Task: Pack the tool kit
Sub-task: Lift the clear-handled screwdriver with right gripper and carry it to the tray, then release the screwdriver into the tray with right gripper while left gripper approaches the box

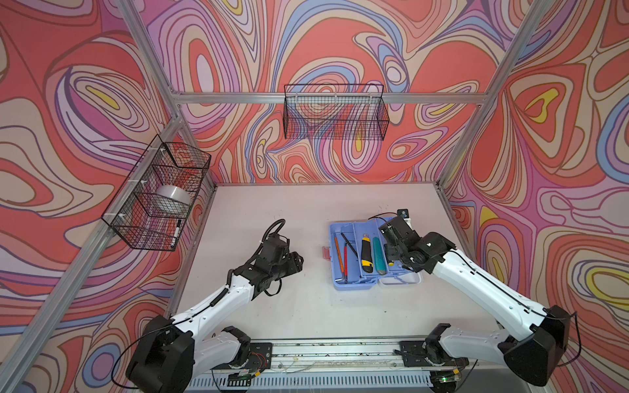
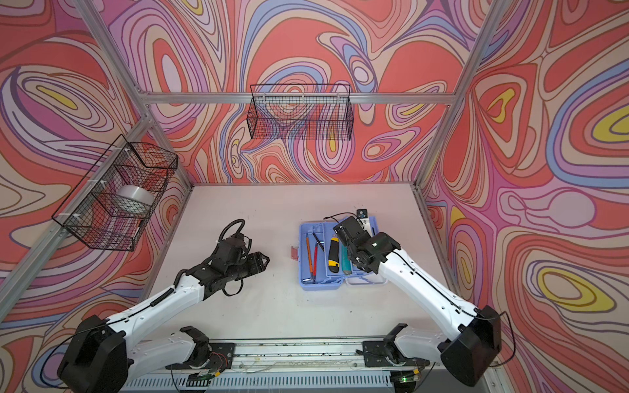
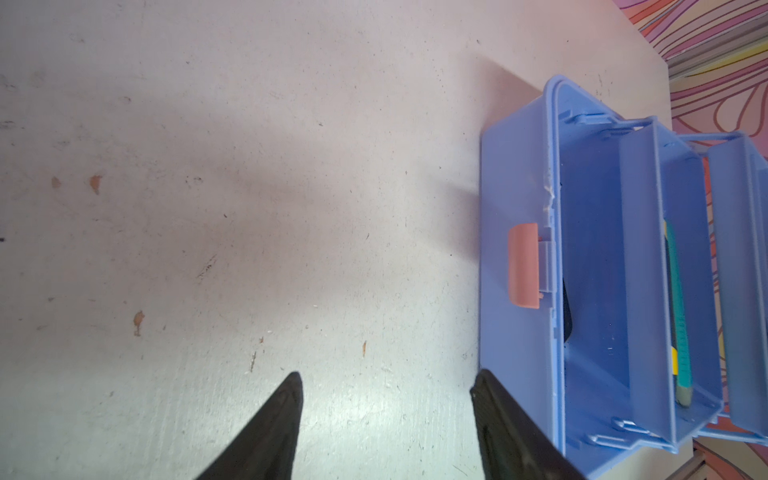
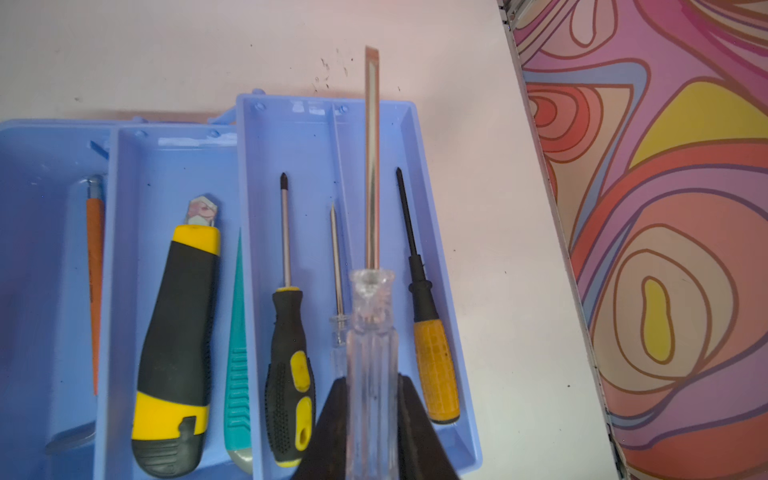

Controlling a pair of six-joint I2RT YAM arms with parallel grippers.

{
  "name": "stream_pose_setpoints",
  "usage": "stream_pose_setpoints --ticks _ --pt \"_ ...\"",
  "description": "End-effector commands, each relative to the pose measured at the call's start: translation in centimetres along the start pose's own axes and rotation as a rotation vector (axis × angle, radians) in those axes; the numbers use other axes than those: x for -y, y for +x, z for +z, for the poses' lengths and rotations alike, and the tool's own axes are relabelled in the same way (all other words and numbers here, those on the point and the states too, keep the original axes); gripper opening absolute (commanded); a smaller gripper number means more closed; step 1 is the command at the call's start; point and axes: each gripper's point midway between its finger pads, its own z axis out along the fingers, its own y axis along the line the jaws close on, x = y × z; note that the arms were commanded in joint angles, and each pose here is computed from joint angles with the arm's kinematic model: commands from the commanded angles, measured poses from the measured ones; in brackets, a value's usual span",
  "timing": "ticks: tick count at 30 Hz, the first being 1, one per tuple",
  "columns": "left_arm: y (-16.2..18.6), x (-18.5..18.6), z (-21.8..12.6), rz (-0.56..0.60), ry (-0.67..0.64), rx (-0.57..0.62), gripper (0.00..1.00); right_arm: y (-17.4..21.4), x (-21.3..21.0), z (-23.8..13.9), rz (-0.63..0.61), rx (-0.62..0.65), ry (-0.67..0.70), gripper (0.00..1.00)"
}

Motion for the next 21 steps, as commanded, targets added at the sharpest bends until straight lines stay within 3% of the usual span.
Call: stream_pose_setpoints --ticks 1,21 --pt "-0.9 1.1 0.0 0.018 0.027 0.022 0.65 0.9 1.4 0.8 -0.024 -0.031 0.065 0.12" --pt "-1.5 1.9 0.7 0.049 0.03 0.013 0.67 3.4 2.0 3.0 -0.026 -0.116 0.064 0.14"
